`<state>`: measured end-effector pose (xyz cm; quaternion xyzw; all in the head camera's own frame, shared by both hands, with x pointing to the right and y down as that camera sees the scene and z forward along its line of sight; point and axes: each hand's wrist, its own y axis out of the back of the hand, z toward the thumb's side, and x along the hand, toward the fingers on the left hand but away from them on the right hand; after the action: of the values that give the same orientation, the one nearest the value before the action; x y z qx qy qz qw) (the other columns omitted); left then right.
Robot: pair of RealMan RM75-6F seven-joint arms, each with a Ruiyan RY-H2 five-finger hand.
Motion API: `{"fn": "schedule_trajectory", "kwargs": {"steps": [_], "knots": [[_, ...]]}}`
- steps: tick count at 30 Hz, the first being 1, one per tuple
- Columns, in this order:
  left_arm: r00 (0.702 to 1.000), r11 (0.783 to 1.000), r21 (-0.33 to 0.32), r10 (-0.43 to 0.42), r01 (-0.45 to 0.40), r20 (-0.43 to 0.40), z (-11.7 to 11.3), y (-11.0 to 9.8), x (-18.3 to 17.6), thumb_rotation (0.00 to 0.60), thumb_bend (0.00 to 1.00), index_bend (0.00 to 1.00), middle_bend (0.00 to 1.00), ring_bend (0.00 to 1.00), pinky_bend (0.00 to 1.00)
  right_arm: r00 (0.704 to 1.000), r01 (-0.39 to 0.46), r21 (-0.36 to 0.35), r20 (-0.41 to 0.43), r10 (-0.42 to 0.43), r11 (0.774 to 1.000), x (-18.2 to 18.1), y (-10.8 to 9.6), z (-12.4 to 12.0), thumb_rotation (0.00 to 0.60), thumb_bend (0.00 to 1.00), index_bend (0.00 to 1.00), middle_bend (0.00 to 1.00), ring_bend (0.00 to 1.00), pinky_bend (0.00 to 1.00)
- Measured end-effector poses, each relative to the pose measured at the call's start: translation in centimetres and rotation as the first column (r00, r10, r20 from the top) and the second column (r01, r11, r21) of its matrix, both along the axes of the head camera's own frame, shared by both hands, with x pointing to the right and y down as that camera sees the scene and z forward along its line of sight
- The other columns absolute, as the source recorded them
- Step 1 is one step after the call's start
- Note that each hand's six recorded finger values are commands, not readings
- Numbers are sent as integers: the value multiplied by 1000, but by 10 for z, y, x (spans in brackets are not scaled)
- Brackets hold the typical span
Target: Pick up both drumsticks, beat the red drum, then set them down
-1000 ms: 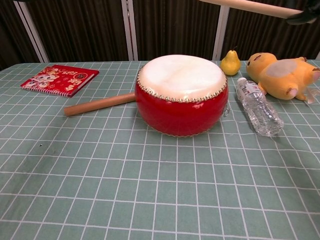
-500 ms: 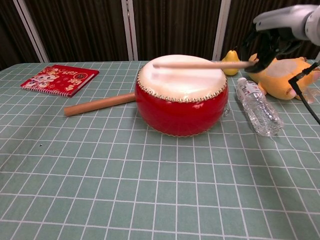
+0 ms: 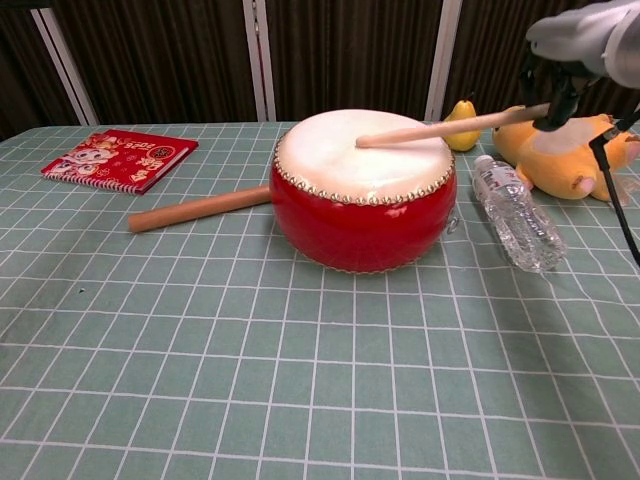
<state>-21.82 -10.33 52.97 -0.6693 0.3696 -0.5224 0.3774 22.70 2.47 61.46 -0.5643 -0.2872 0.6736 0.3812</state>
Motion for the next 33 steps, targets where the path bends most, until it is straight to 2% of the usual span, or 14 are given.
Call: {"fn": "schedule_trajectory", "kwargs": {"steps": [3,5,11,15,18,24,28,33], "knots": [[1000,1000,7,2,-2,-21,-1,0,11,600,604,803,1000,1000,1000,988,-83,43,131,77,996,4,-6,-19,600,885,1000,1000,1000,1000],[999,1000,12,-1,2,-47,-1,1,20,600,604,803,1000,1000,1000,970,-131,70,215,113,989,12,-8,-34,600,886,1000,1000,1000,1000],[990,1000,16,12,-9,-140,6,6,54,600,604,803,1000,1000,1000,954,-182,83,254,156,980,39,-5,-46,600,886,1000,1000,1000,1000],[990,999,-1,36,-36,-138,22,10,73,600,604,803,1000,1000,1000,951,-202,69,251,179,977,54,-3,-44,600,886,1000,1000,1000,1000],[994,997,-33,66,-69,-85,42,16,83,600,605,803,1000,1000,1000,949,-219,62,246,198,974,67,-3,-42,600,886,1000,1000,1000,1000],[983,980,-141,154,-139,100,88,37,84,600,610,804,1000,1000,1000,946,-252,47,222,236,967,91,-1,-38,600,885,1000,1000,1000,1000],[935,956,-249,222,-154,276,114,52,71,600,610,804,1000,1000,1000,944,-268,45,212,253,962,103,0,-39,600,886,1000,1000,1000,1000],[871,925,-370,248,-83,425,126,61,56,600,609,804,1000,1000,1000,943,-271,41,212,257,962,106,1,-40,600,885,1000,1000,1000,1000]]}}
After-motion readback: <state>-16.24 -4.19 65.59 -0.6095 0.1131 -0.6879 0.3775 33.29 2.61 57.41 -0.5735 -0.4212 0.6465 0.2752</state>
